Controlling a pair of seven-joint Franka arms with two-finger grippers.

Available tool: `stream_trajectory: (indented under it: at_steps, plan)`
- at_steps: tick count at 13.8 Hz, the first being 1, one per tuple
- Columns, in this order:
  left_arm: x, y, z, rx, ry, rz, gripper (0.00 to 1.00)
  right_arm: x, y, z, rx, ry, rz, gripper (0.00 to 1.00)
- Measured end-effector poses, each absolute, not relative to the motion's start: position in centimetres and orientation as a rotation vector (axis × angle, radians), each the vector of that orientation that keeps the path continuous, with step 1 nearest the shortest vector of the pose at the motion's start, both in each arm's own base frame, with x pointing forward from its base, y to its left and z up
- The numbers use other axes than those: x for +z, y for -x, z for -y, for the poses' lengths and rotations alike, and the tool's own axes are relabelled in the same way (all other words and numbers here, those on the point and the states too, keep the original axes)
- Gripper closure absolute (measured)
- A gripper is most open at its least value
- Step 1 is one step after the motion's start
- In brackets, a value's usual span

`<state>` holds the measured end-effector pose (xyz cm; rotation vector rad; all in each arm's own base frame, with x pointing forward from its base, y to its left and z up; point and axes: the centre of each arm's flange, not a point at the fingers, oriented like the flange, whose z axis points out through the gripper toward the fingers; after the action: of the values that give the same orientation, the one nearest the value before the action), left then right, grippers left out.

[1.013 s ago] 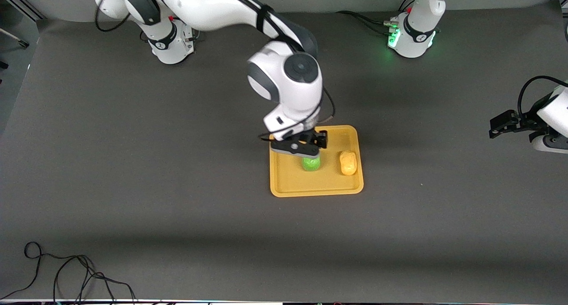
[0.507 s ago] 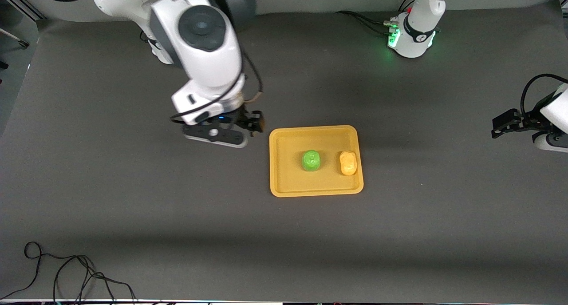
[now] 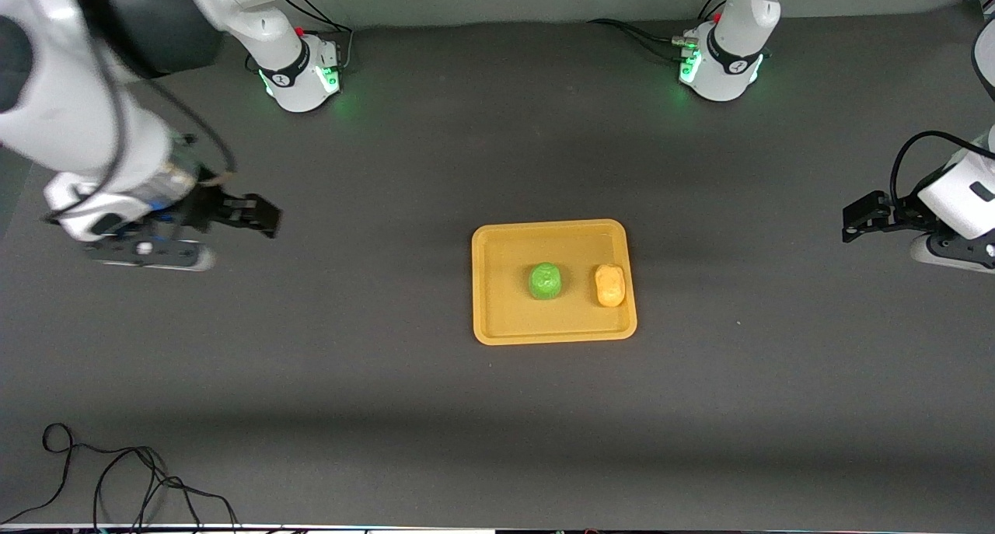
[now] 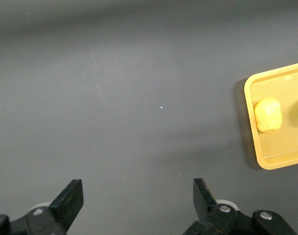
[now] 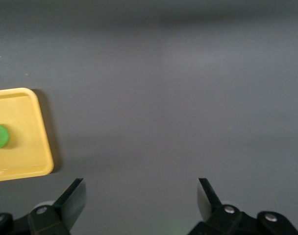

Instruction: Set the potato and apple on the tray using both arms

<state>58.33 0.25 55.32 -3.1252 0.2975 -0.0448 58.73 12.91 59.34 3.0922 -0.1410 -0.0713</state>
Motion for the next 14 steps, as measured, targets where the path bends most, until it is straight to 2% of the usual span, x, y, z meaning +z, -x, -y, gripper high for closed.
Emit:
stream_trajectory:
  at_steps: [6, 14]
  plan:
    - [54.9, -58.3, -2.0, -0.023, 3.099, -0.265, 0.00, 58.0, -57.2, -0.1, -0.078, -3.102, 0.134, 0.00]
    - [55.0, -58.4, -2.1, -0.029, 3.106, -0.156, 0.00, 58.2, -56.9, 2.7, -0.086, -3.123, 0.190, 0.00]
